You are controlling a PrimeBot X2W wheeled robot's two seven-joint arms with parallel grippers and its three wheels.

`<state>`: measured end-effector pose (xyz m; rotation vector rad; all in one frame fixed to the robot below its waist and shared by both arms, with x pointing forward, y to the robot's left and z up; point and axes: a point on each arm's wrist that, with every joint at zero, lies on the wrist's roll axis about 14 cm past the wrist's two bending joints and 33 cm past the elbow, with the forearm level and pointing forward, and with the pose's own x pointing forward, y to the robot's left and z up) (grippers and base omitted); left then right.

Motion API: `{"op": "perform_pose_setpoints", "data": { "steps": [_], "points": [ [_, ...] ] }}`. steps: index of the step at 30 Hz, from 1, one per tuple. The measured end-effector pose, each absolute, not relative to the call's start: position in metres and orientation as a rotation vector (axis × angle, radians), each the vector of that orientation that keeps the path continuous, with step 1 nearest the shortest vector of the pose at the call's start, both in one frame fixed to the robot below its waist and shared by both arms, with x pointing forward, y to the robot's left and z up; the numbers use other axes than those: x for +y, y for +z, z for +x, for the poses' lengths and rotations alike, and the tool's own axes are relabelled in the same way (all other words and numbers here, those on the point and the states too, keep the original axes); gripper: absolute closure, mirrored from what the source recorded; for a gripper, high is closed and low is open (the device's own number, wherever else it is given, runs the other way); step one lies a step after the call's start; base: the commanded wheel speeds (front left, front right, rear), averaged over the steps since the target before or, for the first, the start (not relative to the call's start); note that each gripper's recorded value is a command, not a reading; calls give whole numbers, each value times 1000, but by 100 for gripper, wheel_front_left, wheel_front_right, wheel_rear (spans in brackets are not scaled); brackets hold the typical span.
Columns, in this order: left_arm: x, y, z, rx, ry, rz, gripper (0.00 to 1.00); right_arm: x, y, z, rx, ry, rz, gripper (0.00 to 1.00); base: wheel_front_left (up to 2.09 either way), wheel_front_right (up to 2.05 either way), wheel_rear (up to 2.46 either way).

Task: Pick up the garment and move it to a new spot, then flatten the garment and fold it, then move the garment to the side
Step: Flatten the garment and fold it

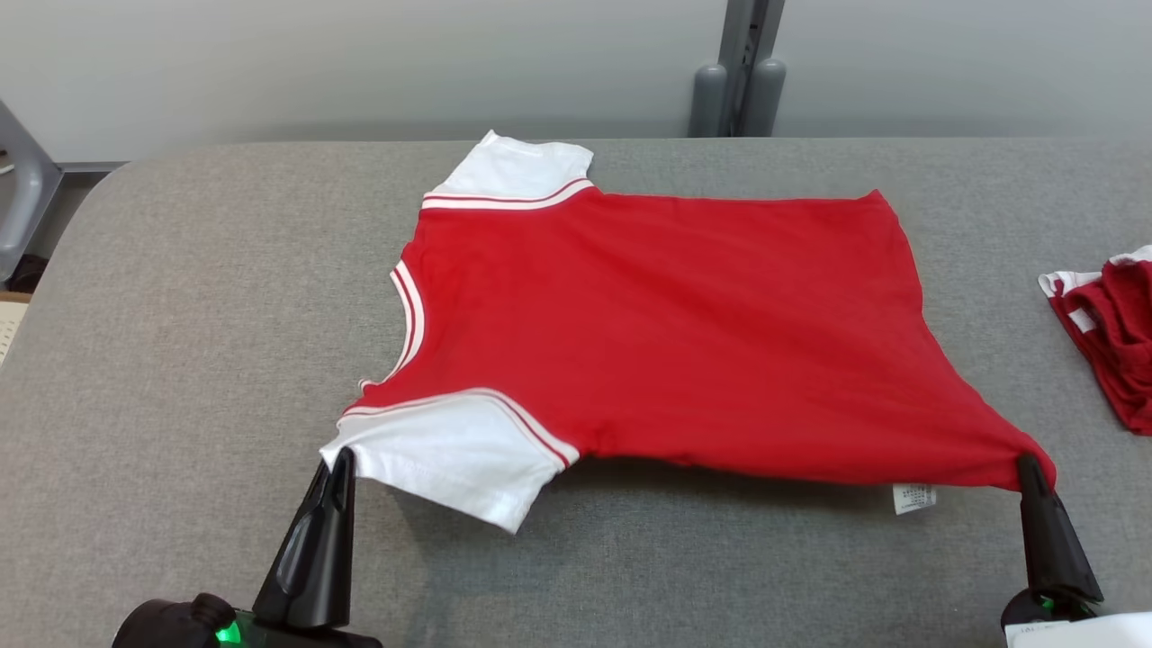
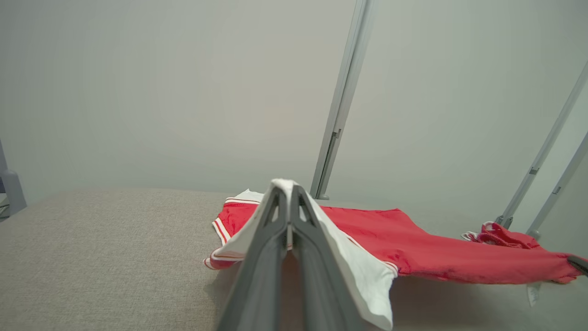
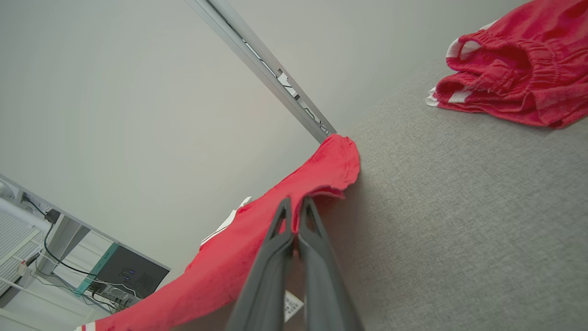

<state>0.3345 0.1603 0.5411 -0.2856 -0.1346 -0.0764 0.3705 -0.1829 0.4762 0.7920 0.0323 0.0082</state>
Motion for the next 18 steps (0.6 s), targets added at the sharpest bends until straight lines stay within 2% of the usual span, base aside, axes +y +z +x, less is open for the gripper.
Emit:
{"op": "perform_pose_setpoints", "data": {
  "steps": [7, 18],
  "points": [
    [148, 531, 335, -75, -111, -292, 100, -183, 467, 357, 101, -6, 778, 100, 0, 0, 0],
    [154, 484, 335, 44, -70, -321, 100, -170, 433, 357, 207, -31, 784, 100, 0, 0, 0]
  ]
}}
